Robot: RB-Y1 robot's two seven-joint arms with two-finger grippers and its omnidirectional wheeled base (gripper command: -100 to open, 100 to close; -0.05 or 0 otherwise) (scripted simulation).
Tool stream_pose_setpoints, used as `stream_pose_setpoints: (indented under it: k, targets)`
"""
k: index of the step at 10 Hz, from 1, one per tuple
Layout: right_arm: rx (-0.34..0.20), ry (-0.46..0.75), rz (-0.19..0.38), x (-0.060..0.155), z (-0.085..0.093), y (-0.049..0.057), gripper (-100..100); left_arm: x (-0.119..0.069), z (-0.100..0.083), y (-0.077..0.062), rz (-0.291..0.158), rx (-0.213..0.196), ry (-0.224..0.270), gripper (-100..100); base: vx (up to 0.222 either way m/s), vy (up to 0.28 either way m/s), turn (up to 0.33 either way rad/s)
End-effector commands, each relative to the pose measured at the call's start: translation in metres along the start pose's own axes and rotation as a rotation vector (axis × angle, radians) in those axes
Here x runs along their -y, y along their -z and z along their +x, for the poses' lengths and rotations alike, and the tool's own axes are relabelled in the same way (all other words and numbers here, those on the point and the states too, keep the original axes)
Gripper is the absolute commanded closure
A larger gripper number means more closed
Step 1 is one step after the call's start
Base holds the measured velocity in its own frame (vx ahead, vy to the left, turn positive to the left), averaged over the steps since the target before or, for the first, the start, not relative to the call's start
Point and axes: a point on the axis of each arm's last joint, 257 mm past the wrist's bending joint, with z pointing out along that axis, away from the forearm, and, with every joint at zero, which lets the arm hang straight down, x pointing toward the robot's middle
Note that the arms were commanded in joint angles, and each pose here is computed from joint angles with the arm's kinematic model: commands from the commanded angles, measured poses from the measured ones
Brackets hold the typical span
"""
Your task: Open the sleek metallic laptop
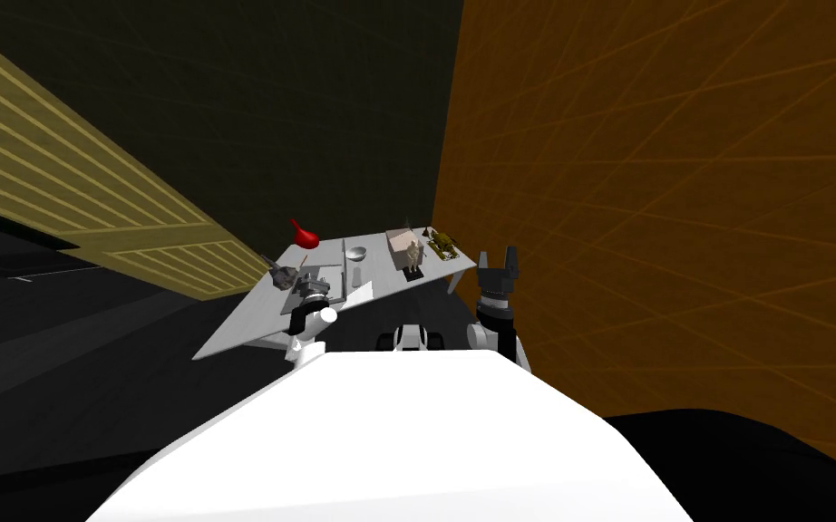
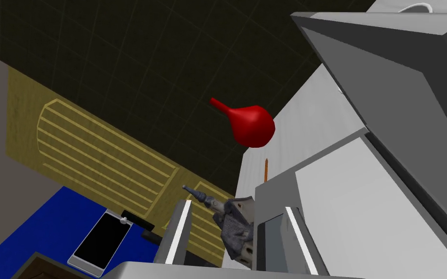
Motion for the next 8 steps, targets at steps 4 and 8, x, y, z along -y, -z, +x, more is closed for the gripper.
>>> stream_pose_setpoints:
  k: [4, 8]
  targets:
    - [0.0, 0.0, 0.0, 0.0, 0.0, 0.0, 0, -0.011, 0.013, 0.015, -0.036, -0.066, 0.006, 100, 0.053, -0.035, 0.141]
    - [0.0, 0.0, 0.0, 0.0, 0.0, 0.0, 0, -0.018, 0.017, 0.022, -0.057, -0.093, 0.009, 100, 0.042, -0.03, 0.114]
